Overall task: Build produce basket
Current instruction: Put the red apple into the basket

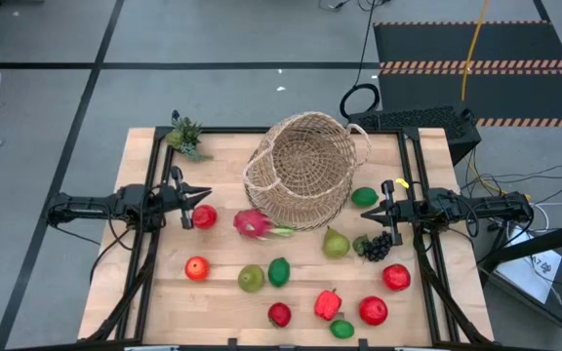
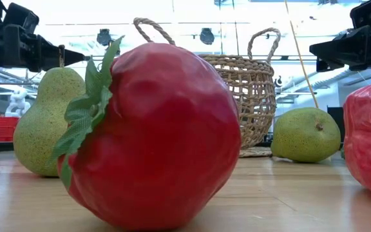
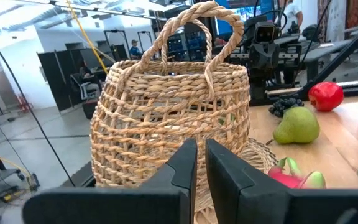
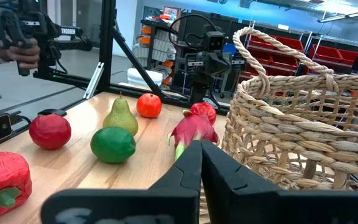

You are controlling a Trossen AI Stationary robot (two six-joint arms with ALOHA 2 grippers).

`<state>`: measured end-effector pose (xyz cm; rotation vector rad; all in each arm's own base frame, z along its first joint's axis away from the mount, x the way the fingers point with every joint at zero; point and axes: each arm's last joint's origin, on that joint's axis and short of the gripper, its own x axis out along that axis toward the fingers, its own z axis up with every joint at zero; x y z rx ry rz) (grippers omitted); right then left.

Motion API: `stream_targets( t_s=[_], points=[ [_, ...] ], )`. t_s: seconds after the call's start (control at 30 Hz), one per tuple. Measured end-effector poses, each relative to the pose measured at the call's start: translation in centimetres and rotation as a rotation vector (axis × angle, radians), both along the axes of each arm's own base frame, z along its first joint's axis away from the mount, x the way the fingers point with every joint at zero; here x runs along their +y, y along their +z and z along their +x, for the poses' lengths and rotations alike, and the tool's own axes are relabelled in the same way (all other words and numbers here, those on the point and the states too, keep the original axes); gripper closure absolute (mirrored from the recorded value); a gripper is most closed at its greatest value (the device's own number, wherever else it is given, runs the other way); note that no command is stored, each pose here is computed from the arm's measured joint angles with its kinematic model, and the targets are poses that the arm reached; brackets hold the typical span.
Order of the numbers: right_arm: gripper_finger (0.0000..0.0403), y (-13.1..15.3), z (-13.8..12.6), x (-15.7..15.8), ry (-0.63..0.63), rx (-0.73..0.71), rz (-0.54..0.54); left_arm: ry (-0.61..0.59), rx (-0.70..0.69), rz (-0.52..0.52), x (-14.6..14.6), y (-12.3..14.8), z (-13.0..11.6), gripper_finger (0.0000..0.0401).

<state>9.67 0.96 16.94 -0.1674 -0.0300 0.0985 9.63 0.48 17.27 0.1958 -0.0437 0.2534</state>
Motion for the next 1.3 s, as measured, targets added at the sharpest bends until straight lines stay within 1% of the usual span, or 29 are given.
stream_targets(
  t_s=[0.13, 0.27, 0.43, 0.57, 0.67, 0.77, 0.83, 0.9, 0.97, 1.03, 1.3],
  points=[
    [0.0403, 0.0, 0.0, 0.0, -0.003, -0.002, -0.011, -0.028, -0.019, -0.069, -0.1, 0.0, 0.0, 0.0364],
    [0.0403, 0.0, 0.0, -0.1, -0.025, -0.007, -0.037, -0.078, -0.021, -0.082, -0.2, 0.0, 0.0, 0.0364],
    [0.0403, 0.0, 0.0, -0.1, -0.026, -0.005, 0.000, -0.107, -0.029, -0.120, -0.3, 0.0, 0.1, 0.0364],
    [0.0403, 0.1, 0.0, -0.1, -0.026, -0.005, 0.006, -0.112, -0.038, -0.162, -0.3, 0.0, 0.1, 0.0364],
    [0.0403, 0.1, 0.0, -0.1, -0.026, -0.002, 0.054, -0.115, -0.046, -0.197, -0.3, 0.1, 0.1, 0.0364],
    [0.0403, 0.1, 0.0, -0.1, -0.023, 0.006, 0.152, -0.141, -0.050, -0.208, -0.4, 0.6, -0.1, 0.0364],
    [0.0403, 0.1, 0.0, -0.1, -0.024, 0.009, 0.228, -0.150, -0.072, -0.204, -0.4, 1.5, -0.3, 0.0364],
    [0.0403, 0.4, 0.0, -0.1, -0.020, -0.016, 0.271, -0.153, -0.101, -0.202, -0.4, 2.8, -0.6, 0.0364],
    [0.0403, 0.7, 0.0, -0.1, -0.016, -0.045, 0.280, -0.154, -0.120, -0.193, -0.3, 4.5, -1.1, 0.0364],
    [0.0403, 0.8, 0.0, -0.1, -0.015, -0.054, 0.281, -0.152, -0.105, -0.191, -0.3, 6.1, -1.6, 0.0364],
    [0.0403, 0.8, 0.0, -0.1, -0.013, -0.053, 0.301, -0.148, 0.022, -0.200, -0.3, 13.0, -2.3, 0.0364]
  ],
)
